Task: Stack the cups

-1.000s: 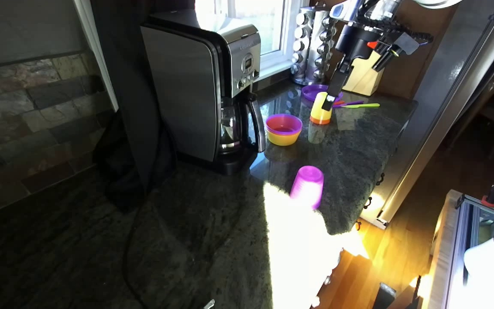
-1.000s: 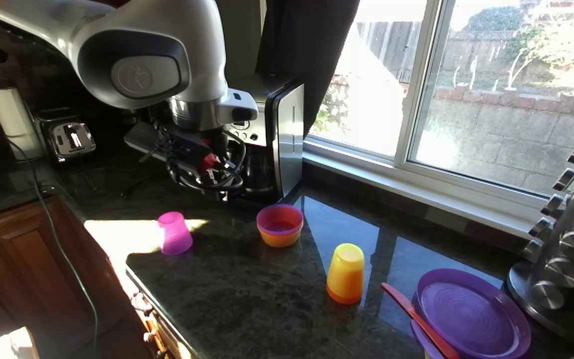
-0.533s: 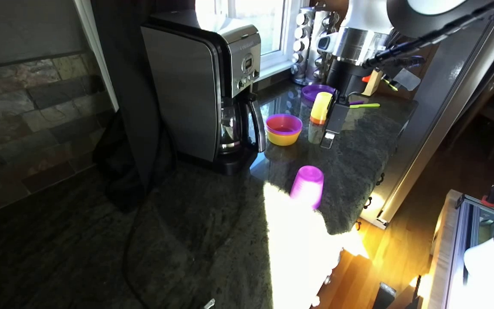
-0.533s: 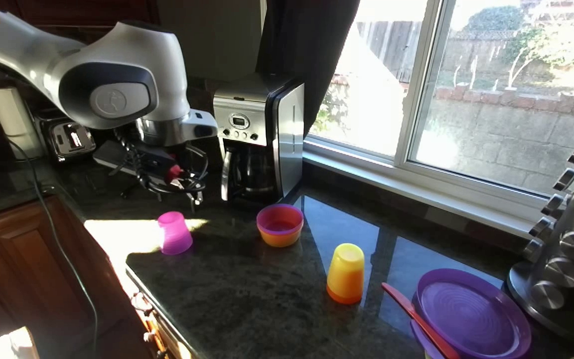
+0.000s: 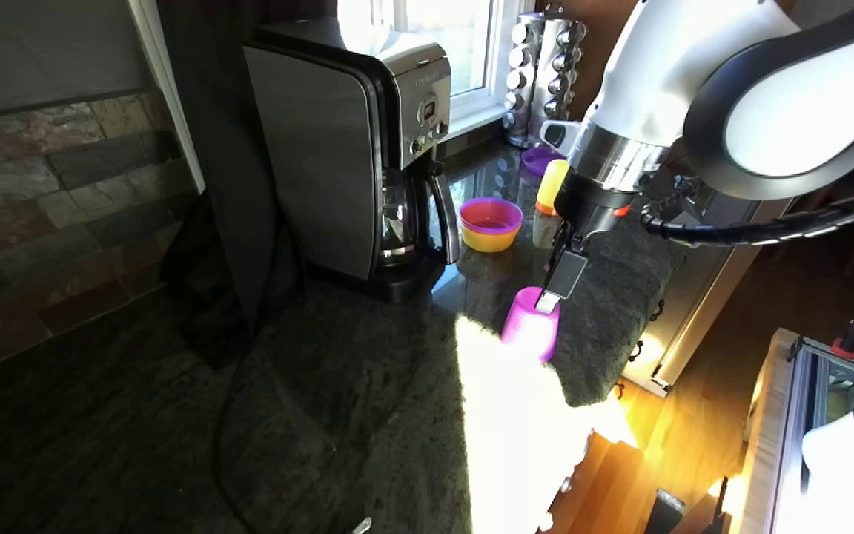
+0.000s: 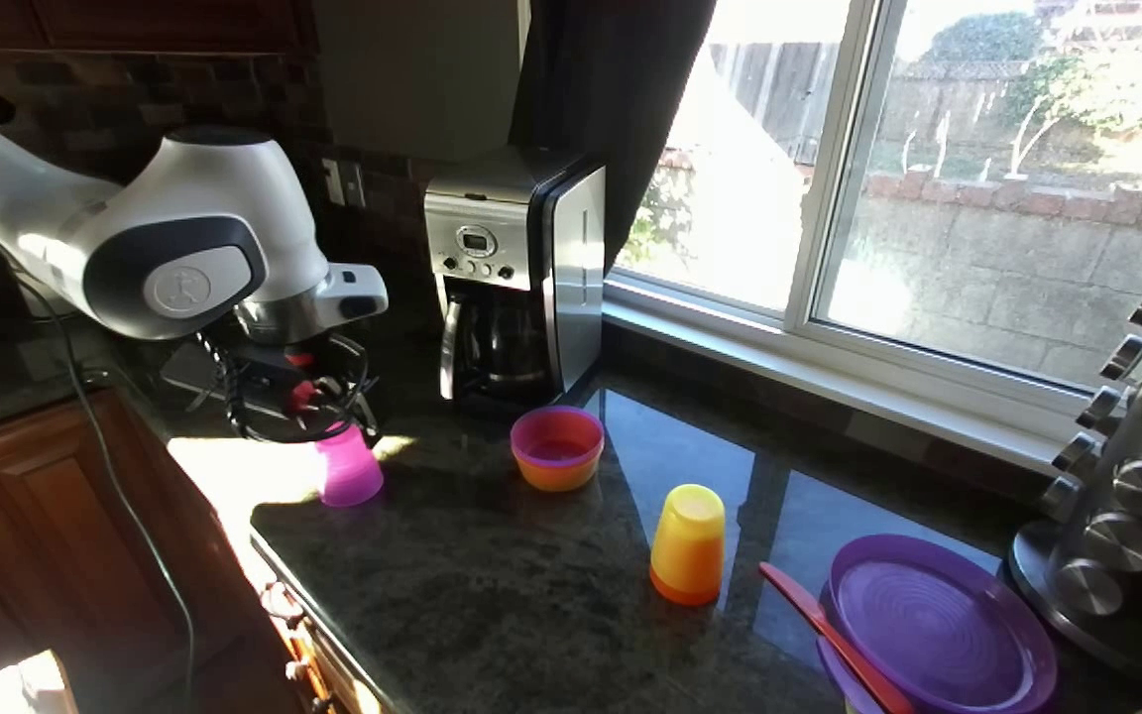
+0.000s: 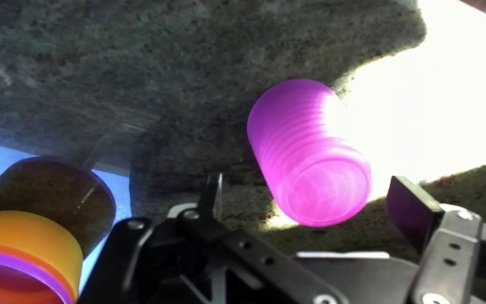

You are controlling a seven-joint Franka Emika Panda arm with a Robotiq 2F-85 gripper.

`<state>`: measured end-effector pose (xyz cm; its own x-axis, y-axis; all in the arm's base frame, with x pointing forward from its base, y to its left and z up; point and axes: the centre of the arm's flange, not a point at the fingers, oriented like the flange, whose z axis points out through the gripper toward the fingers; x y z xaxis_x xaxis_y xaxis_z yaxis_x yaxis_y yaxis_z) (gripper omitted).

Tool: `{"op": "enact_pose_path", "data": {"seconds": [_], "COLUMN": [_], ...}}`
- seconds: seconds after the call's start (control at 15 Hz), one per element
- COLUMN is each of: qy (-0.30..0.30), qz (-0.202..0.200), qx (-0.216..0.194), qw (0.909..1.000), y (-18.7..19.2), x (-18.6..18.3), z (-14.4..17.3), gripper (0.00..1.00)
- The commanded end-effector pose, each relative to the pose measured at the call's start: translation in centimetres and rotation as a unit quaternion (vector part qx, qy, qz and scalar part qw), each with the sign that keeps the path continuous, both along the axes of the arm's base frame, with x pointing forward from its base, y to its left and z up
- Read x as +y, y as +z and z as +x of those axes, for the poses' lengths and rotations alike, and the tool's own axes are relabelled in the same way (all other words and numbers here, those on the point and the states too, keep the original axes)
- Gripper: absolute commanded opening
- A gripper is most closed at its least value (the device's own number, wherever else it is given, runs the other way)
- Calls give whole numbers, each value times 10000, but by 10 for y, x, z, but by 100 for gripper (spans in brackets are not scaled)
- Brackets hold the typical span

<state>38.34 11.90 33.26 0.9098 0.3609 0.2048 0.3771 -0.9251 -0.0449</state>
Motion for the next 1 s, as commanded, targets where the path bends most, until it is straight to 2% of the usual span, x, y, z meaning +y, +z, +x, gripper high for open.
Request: {"op": "enact_pose_path", "data": {"seconds": [0.0, 0.07, 0.13, 0.2, 0.27, 0.47, 0.93], "qy": [-111, -115, -132, -156, -178, -247, -565], "qz": [-81, -110, -144, -183, -225, -307, -231], "qx": [-97, -89, -54, 2, 60, 132, -63], "qw": [9999, 9998, 9998, 9997, 9996, 9991, 9981], "y": [-21, -23, -25, -28, -30, -34, -5], "x": [8, 9, 10, 10, 11, 13, -4], "z": [-3, -2, -2, -2, -3, -2, 12], "gripper": [100, 94, 77, 70, 69, 44, 43]}}
